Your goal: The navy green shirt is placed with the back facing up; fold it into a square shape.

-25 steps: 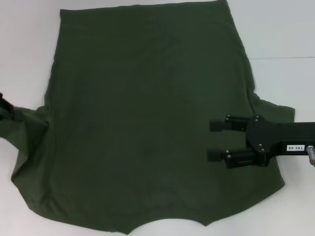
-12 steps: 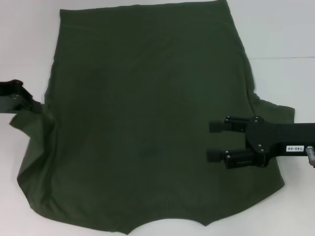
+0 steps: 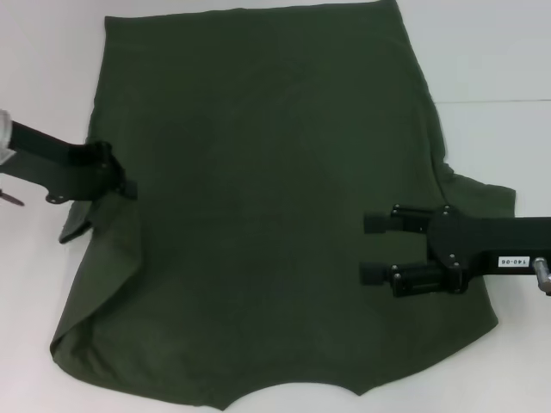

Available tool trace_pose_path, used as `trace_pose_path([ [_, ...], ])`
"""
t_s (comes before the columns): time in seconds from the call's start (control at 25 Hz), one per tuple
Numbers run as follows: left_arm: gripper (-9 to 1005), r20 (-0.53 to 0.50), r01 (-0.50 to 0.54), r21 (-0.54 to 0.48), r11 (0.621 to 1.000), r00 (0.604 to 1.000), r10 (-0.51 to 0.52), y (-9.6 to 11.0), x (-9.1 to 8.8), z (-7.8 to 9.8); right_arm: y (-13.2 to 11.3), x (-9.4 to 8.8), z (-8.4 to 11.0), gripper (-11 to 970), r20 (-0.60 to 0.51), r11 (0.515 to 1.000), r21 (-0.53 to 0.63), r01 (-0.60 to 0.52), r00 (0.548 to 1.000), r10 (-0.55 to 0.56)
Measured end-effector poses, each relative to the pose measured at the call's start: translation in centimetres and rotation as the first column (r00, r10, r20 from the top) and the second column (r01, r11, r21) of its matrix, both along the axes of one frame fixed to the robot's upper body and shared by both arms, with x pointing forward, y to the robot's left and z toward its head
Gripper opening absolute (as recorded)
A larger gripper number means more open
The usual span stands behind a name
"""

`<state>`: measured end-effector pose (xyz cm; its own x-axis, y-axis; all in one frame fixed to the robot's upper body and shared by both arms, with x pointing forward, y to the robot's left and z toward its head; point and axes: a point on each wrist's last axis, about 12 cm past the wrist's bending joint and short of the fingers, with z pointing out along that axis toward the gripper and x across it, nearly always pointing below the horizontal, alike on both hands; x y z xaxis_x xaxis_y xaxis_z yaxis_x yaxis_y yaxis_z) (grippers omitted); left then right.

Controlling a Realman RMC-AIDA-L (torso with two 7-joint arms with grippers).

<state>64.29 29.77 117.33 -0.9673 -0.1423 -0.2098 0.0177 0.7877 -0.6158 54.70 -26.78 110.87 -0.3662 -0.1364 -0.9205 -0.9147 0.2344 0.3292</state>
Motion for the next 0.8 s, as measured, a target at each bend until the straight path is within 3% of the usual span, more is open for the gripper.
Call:
trace_pose_path([
  [0.4, 78, 0.004, -0.029, 0.023, 0.999, 1.0, 0.029, -3.1, 0.6, -2.8, 0.0, -0.1, -0.1, 947, -0.003, 1.0, 0.001, 0.0, 1.0, 0.0],
  [0.8, 440, 0.056, -0.018, 0.056, 0.998, 0.998, 0.015, -6.8, 1.0, -4.5, 0.0, 0.0, -0.2, 947, -0.004, 1.0, -0.002, 0.006, 1.0, -0.006],
])
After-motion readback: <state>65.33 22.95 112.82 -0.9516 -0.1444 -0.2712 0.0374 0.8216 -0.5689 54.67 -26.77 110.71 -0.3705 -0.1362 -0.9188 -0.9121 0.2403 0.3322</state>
